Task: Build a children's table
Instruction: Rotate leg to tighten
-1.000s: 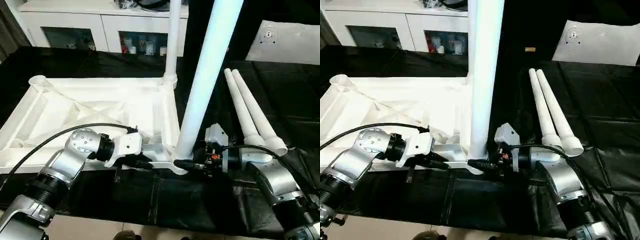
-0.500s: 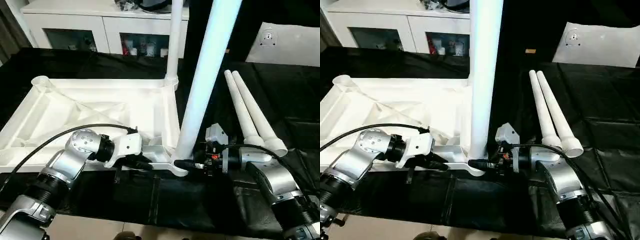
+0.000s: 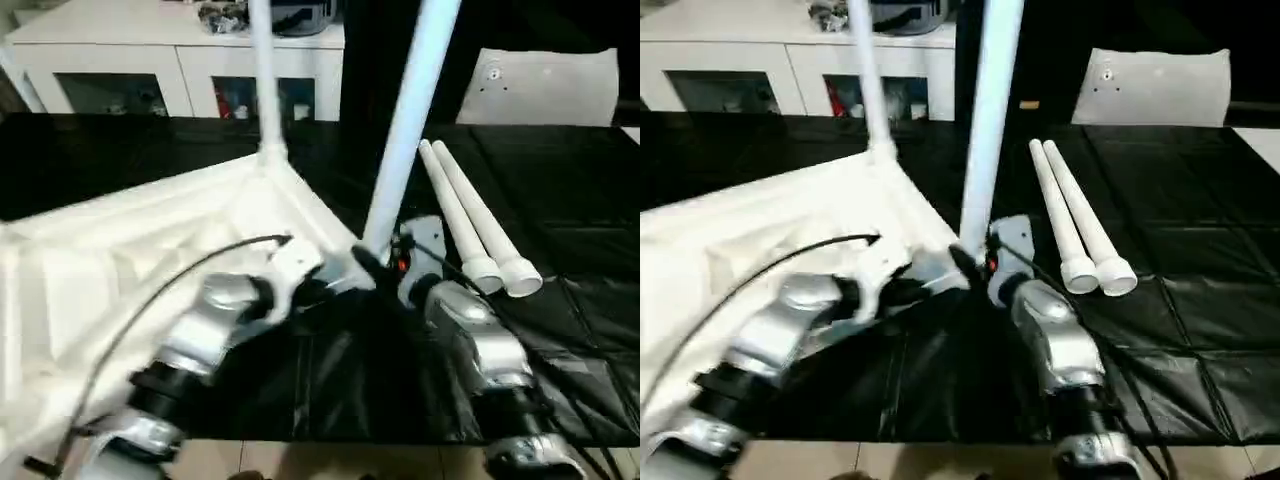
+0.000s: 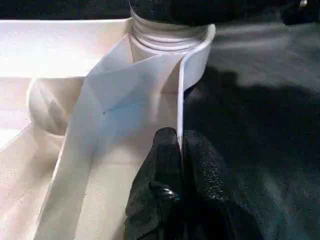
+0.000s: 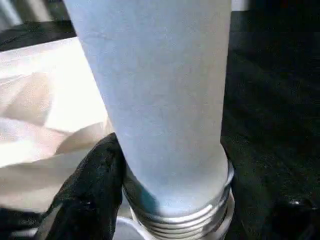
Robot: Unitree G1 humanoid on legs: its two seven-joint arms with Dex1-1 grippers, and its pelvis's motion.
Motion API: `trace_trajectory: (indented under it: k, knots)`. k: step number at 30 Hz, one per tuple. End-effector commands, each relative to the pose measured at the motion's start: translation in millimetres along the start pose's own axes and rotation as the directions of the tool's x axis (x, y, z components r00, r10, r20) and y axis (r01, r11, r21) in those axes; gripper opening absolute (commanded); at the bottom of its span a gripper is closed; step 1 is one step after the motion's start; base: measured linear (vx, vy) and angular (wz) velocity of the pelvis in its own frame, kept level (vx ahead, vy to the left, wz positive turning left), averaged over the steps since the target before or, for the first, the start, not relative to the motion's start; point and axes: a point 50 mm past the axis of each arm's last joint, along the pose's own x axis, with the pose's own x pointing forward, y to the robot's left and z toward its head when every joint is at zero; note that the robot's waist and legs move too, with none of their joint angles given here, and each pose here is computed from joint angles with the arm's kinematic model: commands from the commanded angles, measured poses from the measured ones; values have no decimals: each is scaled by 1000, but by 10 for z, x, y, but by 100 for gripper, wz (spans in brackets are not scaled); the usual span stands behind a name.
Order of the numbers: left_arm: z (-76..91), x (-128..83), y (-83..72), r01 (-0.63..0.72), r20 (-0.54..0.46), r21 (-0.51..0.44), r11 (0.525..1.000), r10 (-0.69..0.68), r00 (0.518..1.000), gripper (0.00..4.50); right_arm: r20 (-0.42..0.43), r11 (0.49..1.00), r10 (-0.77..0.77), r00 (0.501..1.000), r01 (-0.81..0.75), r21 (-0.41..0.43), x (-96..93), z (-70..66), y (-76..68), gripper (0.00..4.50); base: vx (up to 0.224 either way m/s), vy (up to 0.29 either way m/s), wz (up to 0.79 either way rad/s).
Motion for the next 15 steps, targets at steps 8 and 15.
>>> trace_trajectory:
  k: [8,15]
  knots:
    - [316,38,13,-56,78,107,993,48,996,0,-38,996,85,996,-84,19,51,-167,234,339,0,0,0]
    - [99,-166,115,37,32,160,986,-43,999,0,71,985,164,984,-160,-66,-203,-2,-84,398,0,0,0]
